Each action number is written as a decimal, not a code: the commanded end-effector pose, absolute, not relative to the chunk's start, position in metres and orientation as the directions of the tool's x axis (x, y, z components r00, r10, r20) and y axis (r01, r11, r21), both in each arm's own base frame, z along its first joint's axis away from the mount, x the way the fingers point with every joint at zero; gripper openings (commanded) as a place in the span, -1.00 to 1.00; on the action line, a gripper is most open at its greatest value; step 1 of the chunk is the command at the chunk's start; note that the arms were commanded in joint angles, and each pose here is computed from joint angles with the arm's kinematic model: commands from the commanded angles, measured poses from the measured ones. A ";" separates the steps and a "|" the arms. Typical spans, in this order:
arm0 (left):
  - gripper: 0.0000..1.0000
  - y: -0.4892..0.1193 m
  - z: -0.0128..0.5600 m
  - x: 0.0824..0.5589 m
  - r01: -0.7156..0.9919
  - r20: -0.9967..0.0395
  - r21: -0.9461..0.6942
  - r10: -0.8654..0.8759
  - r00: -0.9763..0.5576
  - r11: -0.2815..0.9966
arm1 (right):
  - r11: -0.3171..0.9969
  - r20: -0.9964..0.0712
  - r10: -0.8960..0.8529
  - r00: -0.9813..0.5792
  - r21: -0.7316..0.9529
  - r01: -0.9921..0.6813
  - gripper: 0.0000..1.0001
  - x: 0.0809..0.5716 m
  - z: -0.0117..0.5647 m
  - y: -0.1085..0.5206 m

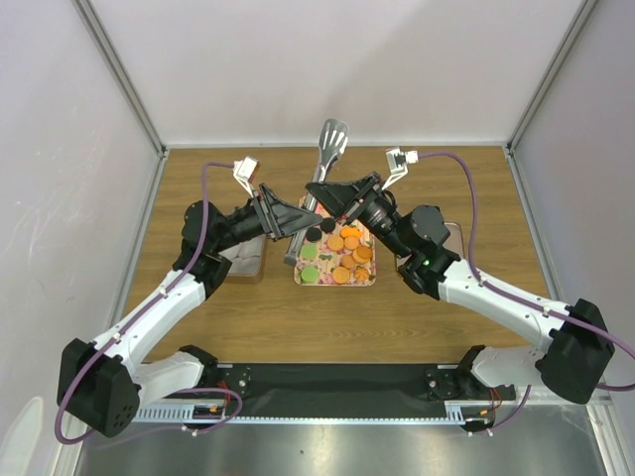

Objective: Pack the cookies

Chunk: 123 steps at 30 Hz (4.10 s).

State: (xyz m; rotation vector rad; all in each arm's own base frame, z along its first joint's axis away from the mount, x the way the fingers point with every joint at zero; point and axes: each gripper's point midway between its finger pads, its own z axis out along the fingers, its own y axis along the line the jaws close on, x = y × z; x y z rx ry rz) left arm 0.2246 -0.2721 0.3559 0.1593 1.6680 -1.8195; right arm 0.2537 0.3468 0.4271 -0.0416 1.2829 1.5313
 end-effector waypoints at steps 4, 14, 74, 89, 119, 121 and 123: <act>0.45 -0.267 0.373 0.224 0.612 -0.571 -0.790 -0.403 -0.716 0.032 | 0.188 -0.563 0.762 -0.320 0.666 -0.722 -1.00 0.260 0.451 0.326; 0.23 -0.268 0.371 0.224 0.615 -0.576 -0.788 -0.397 -0.715 0.036 | 0.167 -0.540 0.772 -0.335 0.681 -0.713 -1.00 0.263 0.450 0.327; -0.11 -0.235 0.249 0.262 0.426 -0.734 -0.570 -0.202 -0.648 0.702 | 0.811 -0.826 0.475 -0.305 0.545 -0.212 0.89 0.263 0.336 0.170; -0.15 -0.202 0.180 0.261 0.263 -0.714 -0.284 -0.020 -0.700 0.922 | 0.864 -0.831 0.347 -0.435 0.463 -0.195 0.90 0.260 0.286 0.160; -0.10 -0.202 0.120 0.270 0.220 -0.632 -0.034 0.149 -0.760 0.975 | 0.882 -0.824 0.291 -0.487 0.428 -0.197 0.91 0.261 0.256 0.157; -0.09 -0.202 0.118 0.271 0.218 -0.633 -0.027 0.153 -0.759 0.976 | 0.883 -0.824 0.291 -0.486 0.427 -0.196 0.90 0.261 0.257 0.157; -0.07 -0.201 0.117 0.271 0.215 -0.629 -0.017 0.157 -0.761 0.976 | 0.882 -0.823 0.290 -0.489 0.428 -0.196 0.91 0.261 0.256 0.157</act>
